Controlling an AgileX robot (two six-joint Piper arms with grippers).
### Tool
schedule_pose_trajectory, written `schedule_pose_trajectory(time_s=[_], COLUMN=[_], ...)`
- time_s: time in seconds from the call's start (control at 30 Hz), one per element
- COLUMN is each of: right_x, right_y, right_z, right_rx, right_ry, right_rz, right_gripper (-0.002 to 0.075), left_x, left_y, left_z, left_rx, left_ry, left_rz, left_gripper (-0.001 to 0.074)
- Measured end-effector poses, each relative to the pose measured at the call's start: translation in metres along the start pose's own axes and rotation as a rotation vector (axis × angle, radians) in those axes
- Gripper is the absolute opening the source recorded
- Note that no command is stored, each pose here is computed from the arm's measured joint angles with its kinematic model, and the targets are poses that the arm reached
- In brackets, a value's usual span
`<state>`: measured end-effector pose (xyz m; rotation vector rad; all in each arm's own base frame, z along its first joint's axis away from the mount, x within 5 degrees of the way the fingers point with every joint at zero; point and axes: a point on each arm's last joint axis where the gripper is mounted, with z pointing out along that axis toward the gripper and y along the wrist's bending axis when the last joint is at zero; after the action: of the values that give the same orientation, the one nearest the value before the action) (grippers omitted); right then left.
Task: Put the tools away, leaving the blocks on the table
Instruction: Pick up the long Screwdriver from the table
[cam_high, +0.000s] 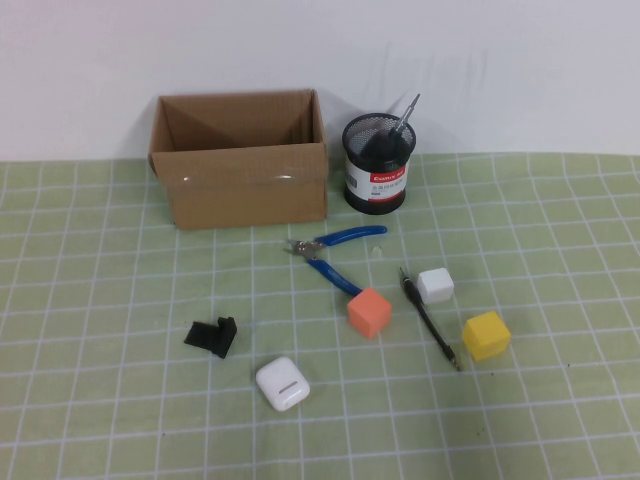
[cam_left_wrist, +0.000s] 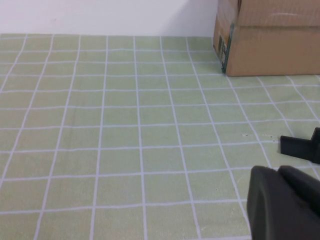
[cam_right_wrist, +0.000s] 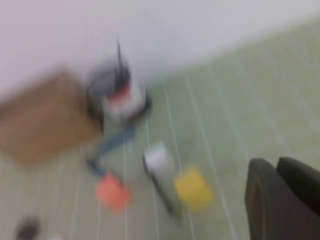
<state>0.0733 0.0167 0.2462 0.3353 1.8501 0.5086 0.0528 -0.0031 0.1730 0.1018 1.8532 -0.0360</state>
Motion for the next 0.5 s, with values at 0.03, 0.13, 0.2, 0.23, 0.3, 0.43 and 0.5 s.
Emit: schedule_pose_trajectory(time_s=[0.03,0.13,0.2,0.23,0.3,0.43,0.5], right_x=[-0.008,-0.029,-0.041,-0.047,-0.057,-0.067,-0.060], right_y=[0.006,0.017,0.021,0.022,0.025,0.040,0.052], right_z=[0.005,0.028,0.046,0.058,0.079,0.129,0.154], right_rx=[0.013,0.059,0.075,0.080,0.080,0.042,0.020], right_ry=[0.078,0.322,0.440,0.498,0.586,0.714,0.788], right_rz=[-0.011,-0.048,-0.079,-0.092,-0.116,-0.196,-0.237], right_gripper=[-0.0007,-0.0007,-0.0007,-0.0007,-0.0007,-0.0007,-0.0007], left_x=[0.000,0.000,0.000,0.000,0.000,0.000,0.000], left_y=[0.000,0.000,0.000,0.000,0.000,0.000,0.000], left_z=[0.000,0.000,0.000,0.000,0.000,0.000,0.000], left_rx=[0.000,0.000,0.000,0.000,0.000,0.000,0.000], left_ry=[0.000,0.000,0.000,0.000,0.000,0.000,0.000], left_rz=[0.000,0.000,0.000,0.000,0.000,0.000,0.000], left_gripper=[-0.0003,-0.0003,-0.0003,-0.0003,-0.0003,-0.0003,-0.0003])
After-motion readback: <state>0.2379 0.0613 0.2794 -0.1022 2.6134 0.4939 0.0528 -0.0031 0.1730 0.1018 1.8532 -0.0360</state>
